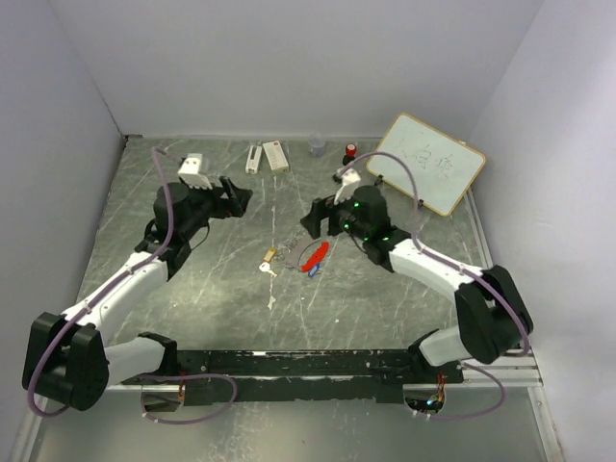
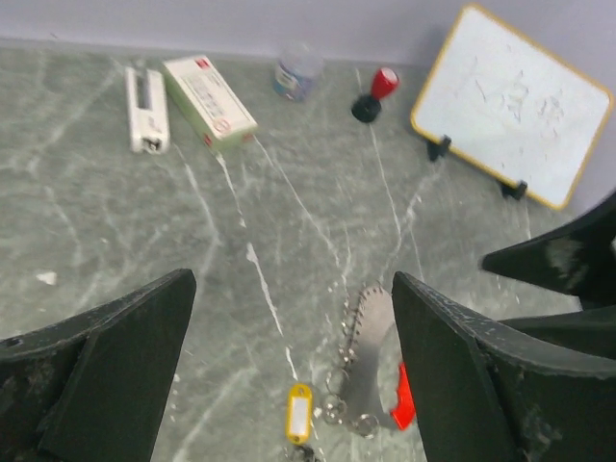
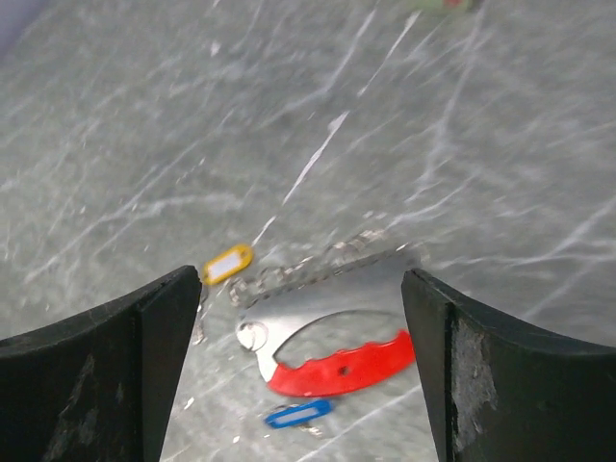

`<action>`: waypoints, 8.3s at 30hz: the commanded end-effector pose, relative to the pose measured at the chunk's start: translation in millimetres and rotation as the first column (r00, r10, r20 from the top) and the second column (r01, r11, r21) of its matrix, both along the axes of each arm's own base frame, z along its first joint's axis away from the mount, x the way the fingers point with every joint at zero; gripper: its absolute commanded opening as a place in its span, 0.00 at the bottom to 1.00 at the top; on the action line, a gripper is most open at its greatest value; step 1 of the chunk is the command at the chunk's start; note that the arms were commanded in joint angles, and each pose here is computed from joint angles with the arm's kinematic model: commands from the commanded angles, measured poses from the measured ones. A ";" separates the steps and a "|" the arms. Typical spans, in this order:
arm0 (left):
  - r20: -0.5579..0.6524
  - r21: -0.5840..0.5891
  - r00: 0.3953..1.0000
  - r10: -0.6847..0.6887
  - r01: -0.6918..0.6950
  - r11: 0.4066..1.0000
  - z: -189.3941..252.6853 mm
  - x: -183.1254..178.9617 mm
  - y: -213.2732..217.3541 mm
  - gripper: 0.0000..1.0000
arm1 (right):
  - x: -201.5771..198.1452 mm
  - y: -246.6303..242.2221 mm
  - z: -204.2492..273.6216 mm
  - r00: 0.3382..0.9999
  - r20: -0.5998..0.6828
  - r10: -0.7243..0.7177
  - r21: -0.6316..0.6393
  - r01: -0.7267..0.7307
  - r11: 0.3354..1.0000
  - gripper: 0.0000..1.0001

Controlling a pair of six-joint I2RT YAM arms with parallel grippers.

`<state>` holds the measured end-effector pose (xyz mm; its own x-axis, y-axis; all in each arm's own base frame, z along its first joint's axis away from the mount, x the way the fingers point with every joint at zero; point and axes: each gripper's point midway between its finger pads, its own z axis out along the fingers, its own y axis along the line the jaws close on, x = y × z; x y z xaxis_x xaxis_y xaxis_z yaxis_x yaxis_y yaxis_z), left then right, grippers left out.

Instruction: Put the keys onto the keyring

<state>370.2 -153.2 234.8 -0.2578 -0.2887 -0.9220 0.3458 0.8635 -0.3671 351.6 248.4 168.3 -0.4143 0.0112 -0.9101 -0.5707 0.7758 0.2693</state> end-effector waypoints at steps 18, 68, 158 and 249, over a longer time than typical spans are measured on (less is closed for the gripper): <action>-0.091 0.054 0.996 0.019 -0.014 0.998 -45.9 -23.1 -13.3 0.86 | -63.1 66.3 -118.2 0.947 -0.289 0.142 -0.063 -0.167 0.984 0.44; -0.111 0.077 0.993 0.029 -0.020 0.997 -59.2 -18.5 -12.9 0.86 | -65.6 92.5 -152.7 0.926 -0.328 0.189 -0.108 -0.235 0.966 0.18; 0.145 0.248 0.705 -0.694 0.653 0.715 -45.7 -100.6 -167.8 0.60 | -68.4 64.3 78.6 0.944 0.268 0.193 -0.076 -0.179 0.981 0.00; 0.303 0.219 0.757 -0.579 0.536 0.816 -16.2 -89.9 -154.6 0.07 | -76.5 58.4 69.7 0.962 0.212 0.173 -0.042 -0.168 0.985 0.00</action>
<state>279.6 -309.2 192.8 -0.0793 -0.0137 -0.9968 0.8652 0.4957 -0.0756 276.9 304.7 231.7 -0.2123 -0.0838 -0.9736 -0.7307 0.6751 0.1012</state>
